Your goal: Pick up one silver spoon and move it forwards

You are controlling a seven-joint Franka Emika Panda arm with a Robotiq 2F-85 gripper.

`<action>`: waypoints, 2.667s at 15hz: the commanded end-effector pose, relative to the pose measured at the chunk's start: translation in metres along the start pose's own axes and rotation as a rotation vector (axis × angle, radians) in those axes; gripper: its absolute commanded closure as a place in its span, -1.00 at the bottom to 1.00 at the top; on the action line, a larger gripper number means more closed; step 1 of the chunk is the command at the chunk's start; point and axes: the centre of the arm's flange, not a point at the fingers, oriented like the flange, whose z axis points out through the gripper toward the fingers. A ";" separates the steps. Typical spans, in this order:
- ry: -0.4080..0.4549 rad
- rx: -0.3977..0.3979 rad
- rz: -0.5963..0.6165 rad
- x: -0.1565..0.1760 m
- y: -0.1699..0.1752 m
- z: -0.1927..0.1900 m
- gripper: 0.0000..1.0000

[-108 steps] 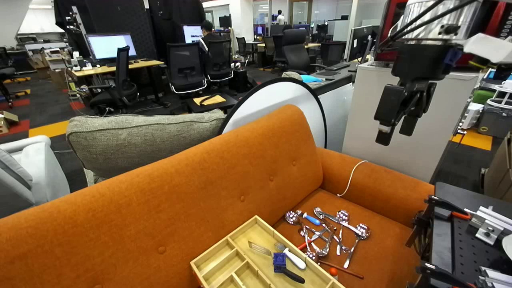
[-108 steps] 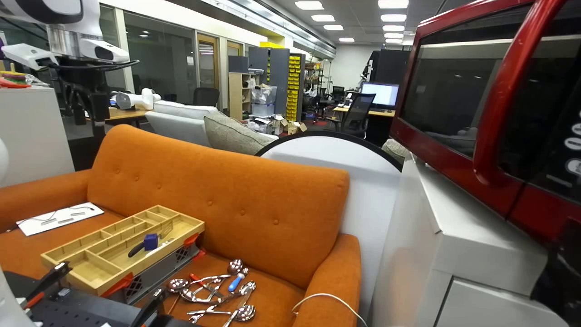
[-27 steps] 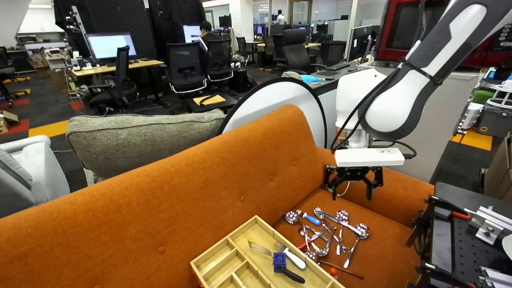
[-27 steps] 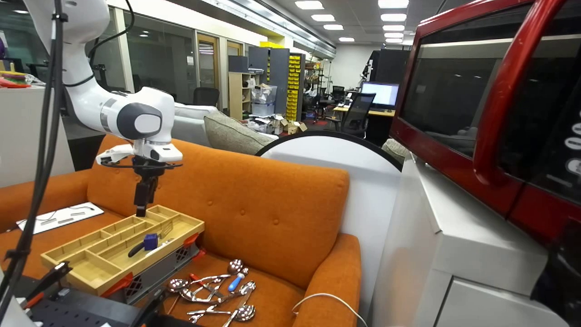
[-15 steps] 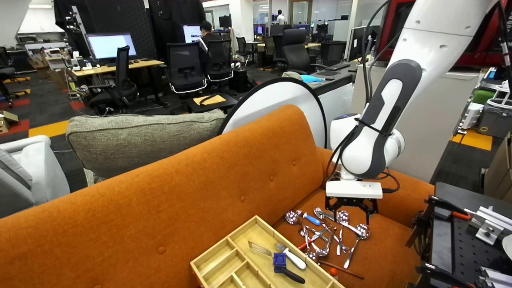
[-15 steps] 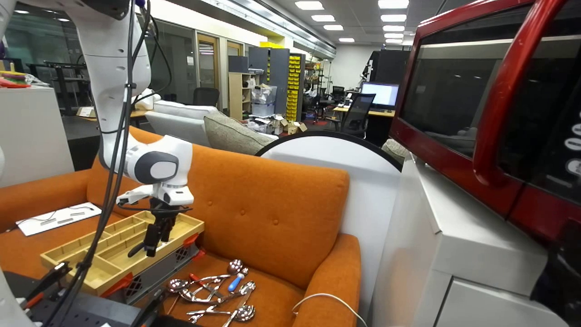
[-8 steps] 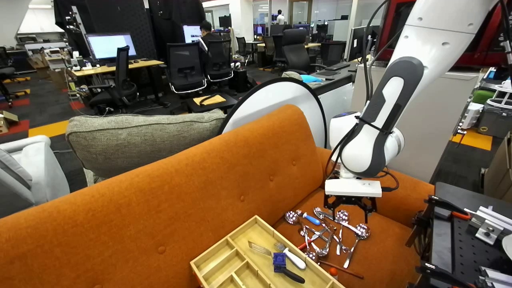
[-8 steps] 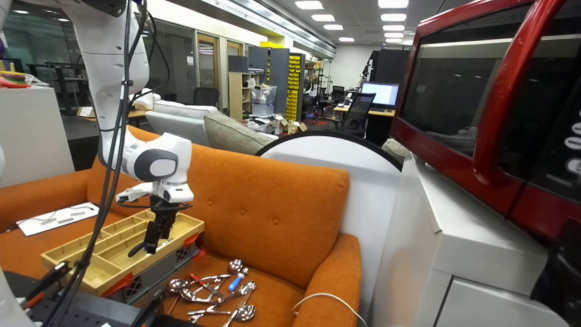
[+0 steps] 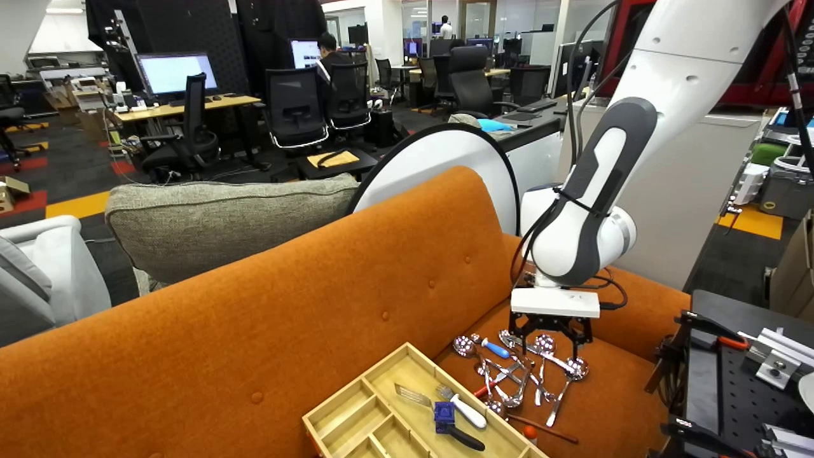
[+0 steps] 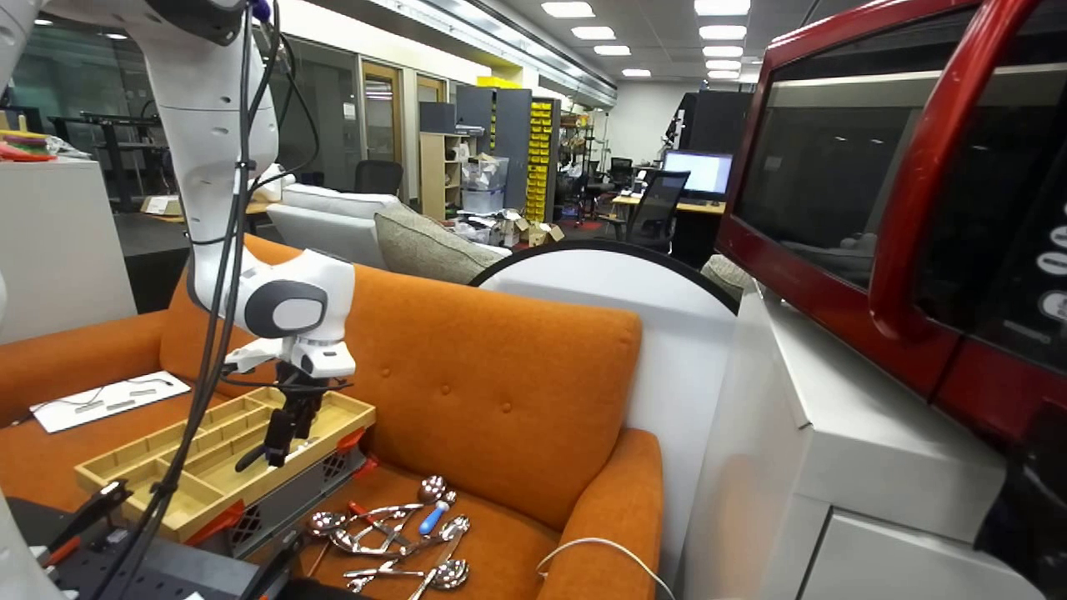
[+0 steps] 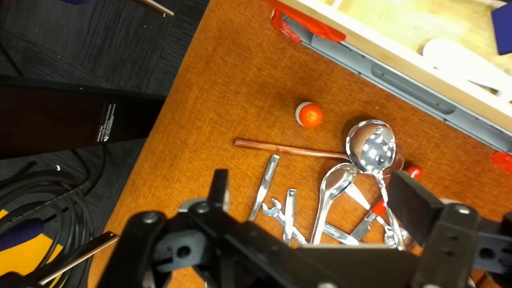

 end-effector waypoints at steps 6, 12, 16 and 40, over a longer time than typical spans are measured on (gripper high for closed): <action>-0.050 0.007 0.157 0.067 -0.040 0.113 -1.00; -0.082 -0.044 0.305 0.119 -0.055 0.180 -1.00; -0.051 -0.040 0.281 0.117 -0.048 0.180 -1.00; -0.059 -0.044 0.519 0.150 -0.071 0.248 -0.32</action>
